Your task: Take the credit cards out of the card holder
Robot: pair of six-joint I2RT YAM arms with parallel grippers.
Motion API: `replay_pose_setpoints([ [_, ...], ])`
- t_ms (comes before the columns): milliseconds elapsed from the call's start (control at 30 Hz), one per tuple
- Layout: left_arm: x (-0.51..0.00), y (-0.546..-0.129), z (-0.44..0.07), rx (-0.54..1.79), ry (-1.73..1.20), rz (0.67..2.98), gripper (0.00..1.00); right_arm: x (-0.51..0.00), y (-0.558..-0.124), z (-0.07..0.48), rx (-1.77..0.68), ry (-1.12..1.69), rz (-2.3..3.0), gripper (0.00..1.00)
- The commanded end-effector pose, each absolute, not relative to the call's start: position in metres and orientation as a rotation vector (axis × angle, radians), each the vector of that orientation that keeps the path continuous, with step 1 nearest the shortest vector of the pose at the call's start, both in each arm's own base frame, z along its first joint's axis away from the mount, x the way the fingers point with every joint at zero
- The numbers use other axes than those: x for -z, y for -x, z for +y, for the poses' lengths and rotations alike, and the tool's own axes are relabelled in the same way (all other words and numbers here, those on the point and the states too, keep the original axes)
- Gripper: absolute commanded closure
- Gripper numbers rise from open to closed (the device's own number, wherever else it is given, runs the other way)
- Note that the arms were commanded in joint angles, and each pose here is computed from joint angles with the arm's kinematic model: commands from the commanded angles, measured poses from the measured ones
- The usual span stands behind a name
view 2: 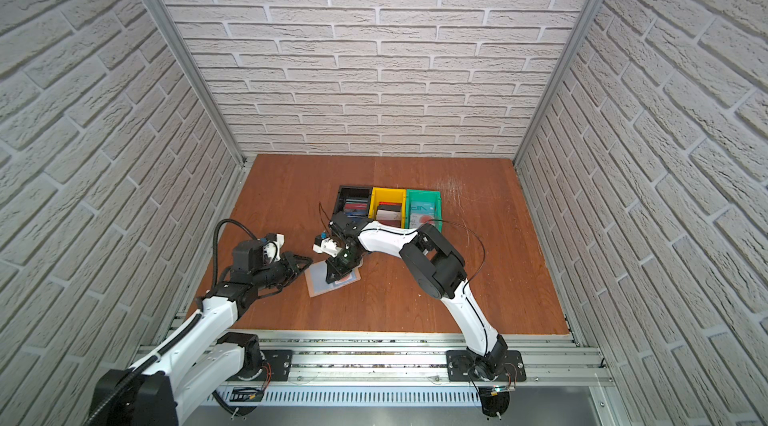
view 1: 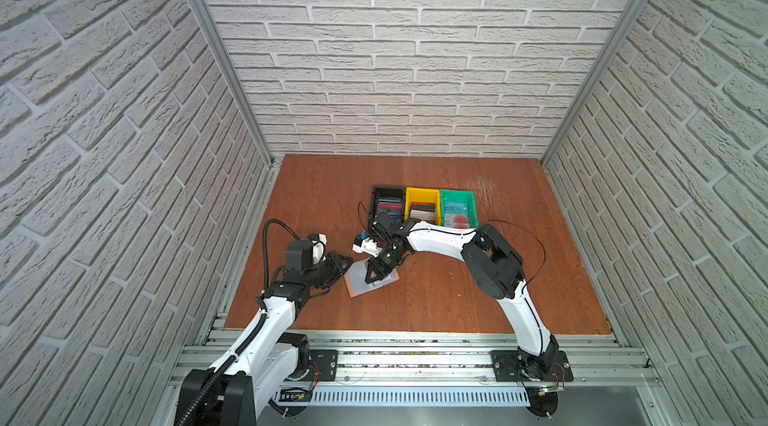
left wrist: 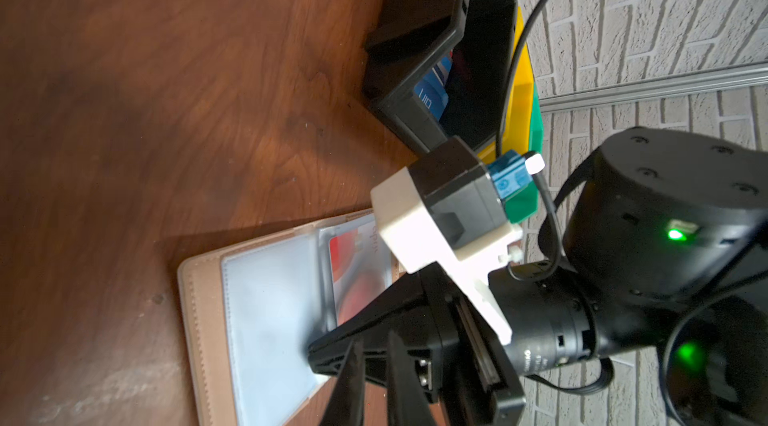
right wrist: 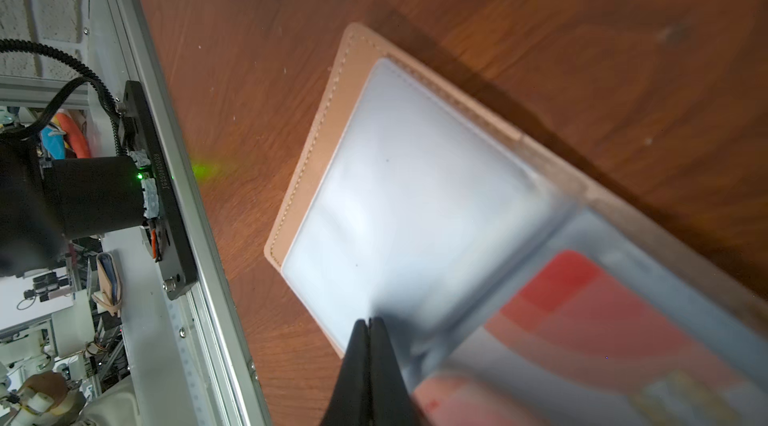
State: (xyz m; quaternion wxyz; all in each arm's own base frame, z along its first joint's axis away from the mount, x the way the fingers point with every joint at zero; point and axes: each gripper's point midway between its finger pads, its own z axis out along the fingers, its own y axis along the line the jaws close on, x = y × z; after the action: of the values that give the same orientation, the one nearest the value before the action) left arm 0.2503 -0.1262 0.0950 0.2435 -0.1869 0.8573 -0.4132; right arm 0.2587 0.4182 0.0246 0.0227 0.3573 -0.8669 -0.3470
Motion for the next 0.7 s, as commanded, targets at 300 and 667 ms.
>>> replay_pose_setpoints([
  [300,-0.070,-0.265,-0.140,1.242,0.507,2.329,0.85,-0.070,-0.276,0.399,1.019,-1.189,-2.809,0.94],
  [667,-0.057,-0.271,-0.152,1.257,0.472,2.376,0.85,-0.041,-0.301,0.352,0.889,-0.993,-2.899,0.94],
])
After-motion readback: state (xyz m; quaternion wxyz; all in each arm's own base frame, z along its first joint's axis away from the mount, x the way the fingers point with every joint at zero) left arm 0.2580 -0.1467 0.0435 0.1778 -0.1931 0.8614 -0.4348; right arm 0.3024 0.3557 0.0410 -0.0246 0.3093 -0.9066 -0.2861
